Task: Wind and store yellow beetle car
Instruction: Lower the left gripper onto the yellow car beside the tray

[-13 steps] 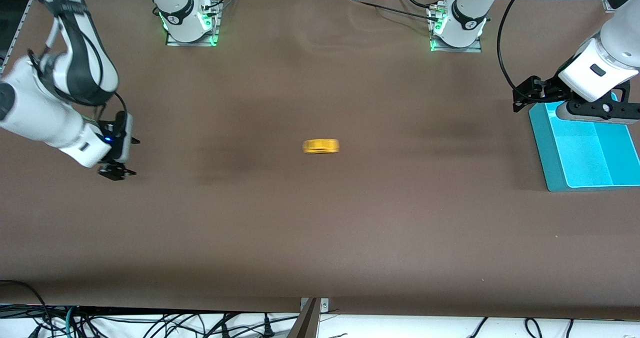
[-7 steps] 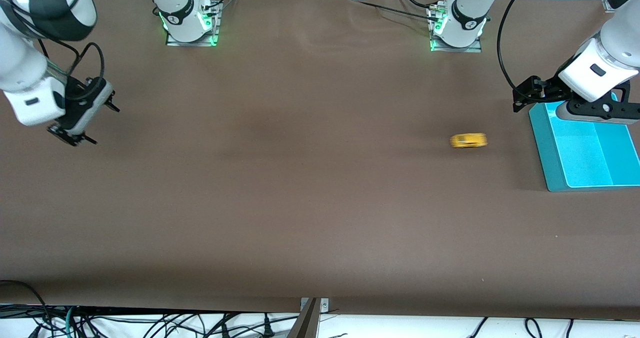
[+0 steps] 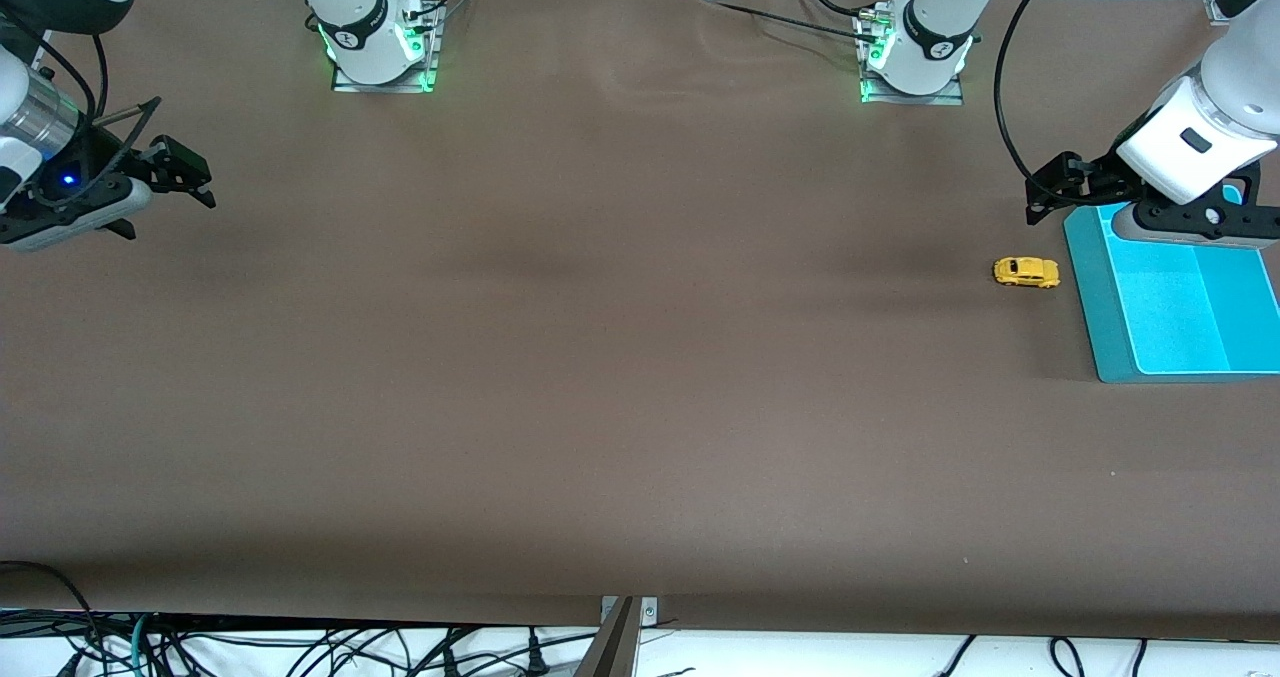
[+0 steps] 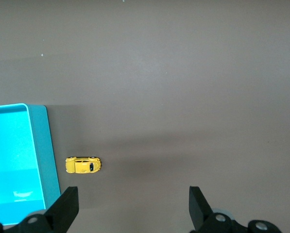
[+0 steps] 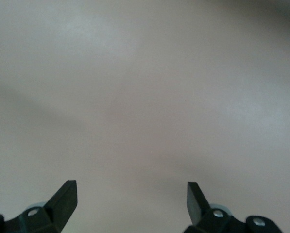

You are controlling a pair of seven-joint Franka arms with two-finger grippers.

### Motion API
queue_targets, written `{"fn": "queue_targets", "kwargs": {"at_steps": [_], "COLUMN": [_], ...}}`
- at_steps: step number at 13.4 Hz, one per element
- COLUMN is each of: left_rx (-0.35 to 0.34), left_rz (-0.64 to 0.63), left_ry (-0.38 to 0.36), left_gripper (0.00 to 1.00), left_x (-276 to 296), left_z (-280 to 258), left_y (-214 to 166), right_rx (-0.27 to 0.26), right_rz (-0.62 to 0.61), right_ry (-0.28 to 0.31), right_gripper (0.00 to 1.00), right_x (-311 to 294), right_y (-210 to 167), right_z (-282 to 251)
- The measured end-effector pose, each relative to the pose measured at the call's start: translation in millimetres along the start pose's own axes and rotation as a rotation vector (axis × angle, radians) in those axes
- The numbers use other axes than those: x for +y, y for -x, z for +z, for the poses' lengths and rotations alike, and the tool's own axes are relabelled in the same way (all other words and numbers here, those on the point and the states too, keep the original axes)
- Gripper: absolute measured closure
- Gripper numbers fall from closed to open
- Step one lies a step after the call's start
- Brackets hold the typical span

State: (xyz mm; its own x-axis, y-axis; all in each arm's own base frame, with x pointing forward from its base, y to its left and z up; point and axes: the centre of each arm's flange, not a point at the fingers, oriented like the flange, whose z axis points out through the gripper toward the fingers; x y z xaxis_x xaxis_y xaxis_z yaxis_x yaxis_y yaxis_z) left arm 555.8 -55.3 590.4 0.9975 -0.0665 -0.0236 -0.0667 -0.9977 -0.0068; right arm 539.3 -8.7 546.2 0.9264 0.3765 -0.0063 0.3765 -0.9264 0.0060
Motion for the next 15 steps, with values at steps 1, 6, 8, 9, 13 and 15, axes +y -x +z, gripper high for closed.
{"fn": "queue_targets", "kwargs": {"at_steps": [1, 6, 8, 9, 13, 15], "left_rx": [-0.003, -0.126, -0.15, -0.16, -0.212, -0.235], "left_rz": [0.009, 0.139, 0.279, 0.353, 0.622, 0.716], "left_ry": [0.0, 0.008, 0.028, 0.043, 0.085, 0.106], "left_gripper": [0.0, 0.0, 0.0, 0.0, 0.0, 0.0], "left_x": [1.6, -3.4, -28.6, -49.4, -83.4, -87.8], "left_z": [1.0, 25.9, 36.2, 43.8, 74.9, 92.2], "left_y": [-0.1, 3.0, 1.2, -0.3, 3.0, 6.7], "right_rx": [-0.002, -0.011, -0.021, -0.022, -0.016, -0.015], "right_rz": [0.034, 0.16, 0.21, 0.218, 0.221, 0.225], "right_ry": [-0.002, -0.035, -0.039, -0.04, -0.039, -0.039], "right_gripper": [0.0, 0.0, 0.0, 0.0, 0.0, 0.0], "right_x": [-0.3, -0.5, -4.0, -5.4, -7.1, -5.7], "right_y": [0.9, 4.1, 4.0, 3.6, 3.1, 3.6], "right_z": [-2.2, -9.5, -12.3, -15.0, -26.4, -27.1]}}
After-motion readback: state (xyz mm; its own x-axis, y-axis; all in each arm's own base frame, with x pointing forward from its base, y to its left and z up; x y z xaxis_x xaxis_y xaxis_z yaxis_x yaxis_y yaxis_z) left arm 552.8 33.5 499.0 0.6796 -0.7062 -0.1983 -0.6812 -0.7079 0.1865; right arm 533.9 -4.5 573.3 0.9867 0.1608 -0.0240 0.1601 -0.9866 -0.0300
